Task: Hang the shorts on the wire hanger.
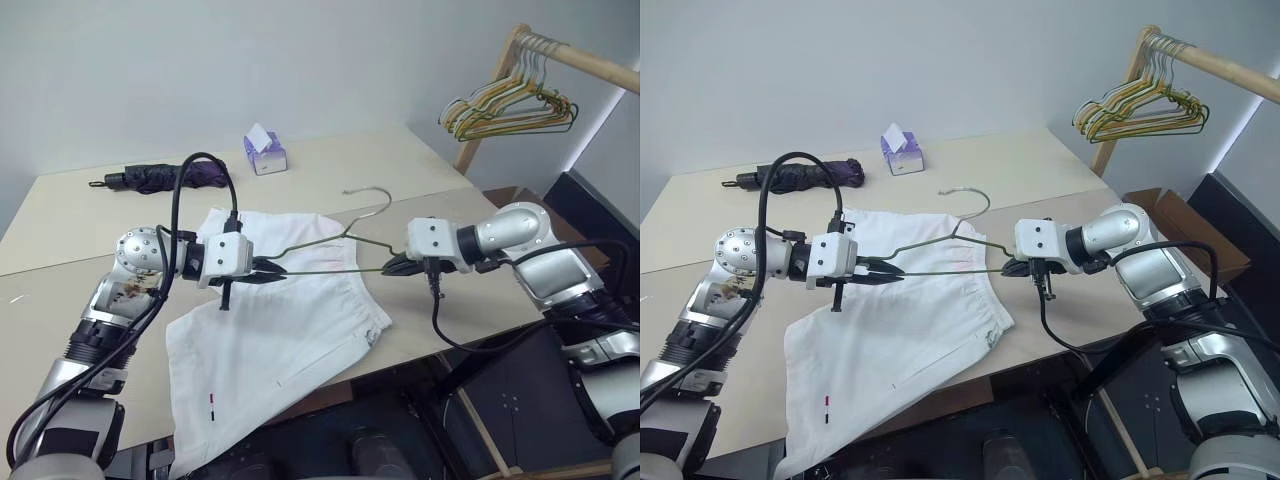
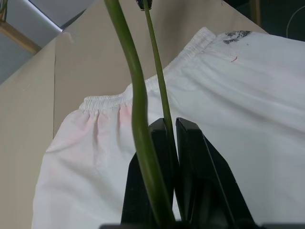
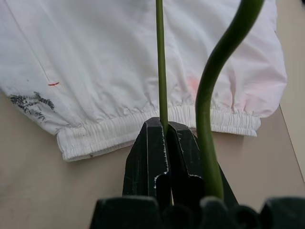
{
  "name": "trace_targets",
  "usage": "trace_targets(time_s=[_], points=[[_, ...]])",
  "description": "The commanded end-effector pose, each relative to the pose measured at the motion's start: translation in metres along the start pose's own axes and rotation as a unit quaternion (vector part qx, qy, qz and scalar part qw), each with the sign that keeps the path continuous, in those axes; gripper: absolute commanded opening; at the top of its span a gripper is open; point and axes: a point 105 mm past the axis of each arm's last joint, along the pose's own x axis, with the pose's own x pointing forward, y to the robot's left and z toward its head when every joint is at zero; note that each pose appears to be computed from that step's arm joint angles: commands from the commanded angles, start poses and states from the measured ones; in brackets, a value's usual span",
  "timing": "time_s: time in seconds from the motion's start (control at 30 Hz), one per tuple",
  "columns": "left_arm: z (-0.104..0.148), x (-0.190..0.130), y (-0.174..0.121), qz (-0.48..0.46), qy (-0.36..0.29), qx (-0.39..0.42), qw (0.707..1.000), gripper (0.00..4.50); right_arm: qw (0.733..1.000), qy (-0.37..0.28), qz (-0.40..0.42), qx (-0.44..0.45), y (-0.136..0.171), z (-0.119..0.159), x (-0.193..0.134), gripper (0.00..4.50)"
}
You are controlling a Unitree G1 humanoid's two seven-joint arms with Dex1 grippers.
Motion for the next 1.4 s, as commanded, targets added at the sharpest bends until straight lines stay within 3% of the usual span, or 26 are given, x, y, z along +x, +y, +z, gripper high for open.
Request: trace_targets(time_s=[0.03, 0.1, 0.17, 0.37, 0.5, 0.6, 0.73, 0.87, 1.13, 1.4], points=[[0.008, 0.000, 0.003, -0.002, -0.006, 0.023, 1.000, 0.00, 0.999, -0.030, -0.013, -0.038, -0.004, 0.021, -0.007, 0.06], [0.007, 0.000, 0.002, -0.005, -0.003, 0.023, 1.000, 0.00, 0.999, -0.032, -0.005, -0.037, 0.001, 0.020, -0.005, 0.06], [0.007, -0.002, 0.000, -0.015, -0.006, 0.019, 1.000, 0.69, 0.999, -0.037, 0.003, -0.031, 0.008, 0.018, -0.005, 0.00], [0.010, -0.012, 0.009, 0.027, -0.035, -0.005, 0.999, 2.19, 0.999, -0.034, 0.006, 0.027, 0.032, -0.001, -0.015, 0.00], [0.003, -0.029, 0.019, 0.094, -0.042, -0.064, 0.993, 3.48, 0.990, -0.024, -0.021, 0.140, 0.058, -0.026, -0.031, 0.00], [-0.005, -0.042, 0.009, 0.114, -0.037, -0.101, 0.988, 4.33, 0.961, 0.002, -0.044, 0.272, 0.086, -0.056, -0.047, 0.00], [-0.006, -0.051, -0.005, 0.150, -0.056, -0.141, 0.977, 4.42, 0.884, 0.012, -0.074, 0.462, 0.127, -0.092, -0.064, 0.00], [0.011, -0.051, -0.031, 0.105, -0.105, -0.181, 0.972, 4.42, 0.797, -0.001, -0.085, 0.598, 0.140, -0.107, -0.070, 0.00], [0.014, -0.043, -0.037, 0.088, -0.094, -0.179, 0.975, 4.42, 0.755, -0.021, -0.068, 0.652, 0.115, -0.107, -0.049, 0.00], [0.013, -0.040, -0.034, 0.091, -0.083, -0.170, 0.978, 4.42, 0.762, -0.019, -0.028, 0.647, 0.103, -0.101, -0.033, 0.00]])
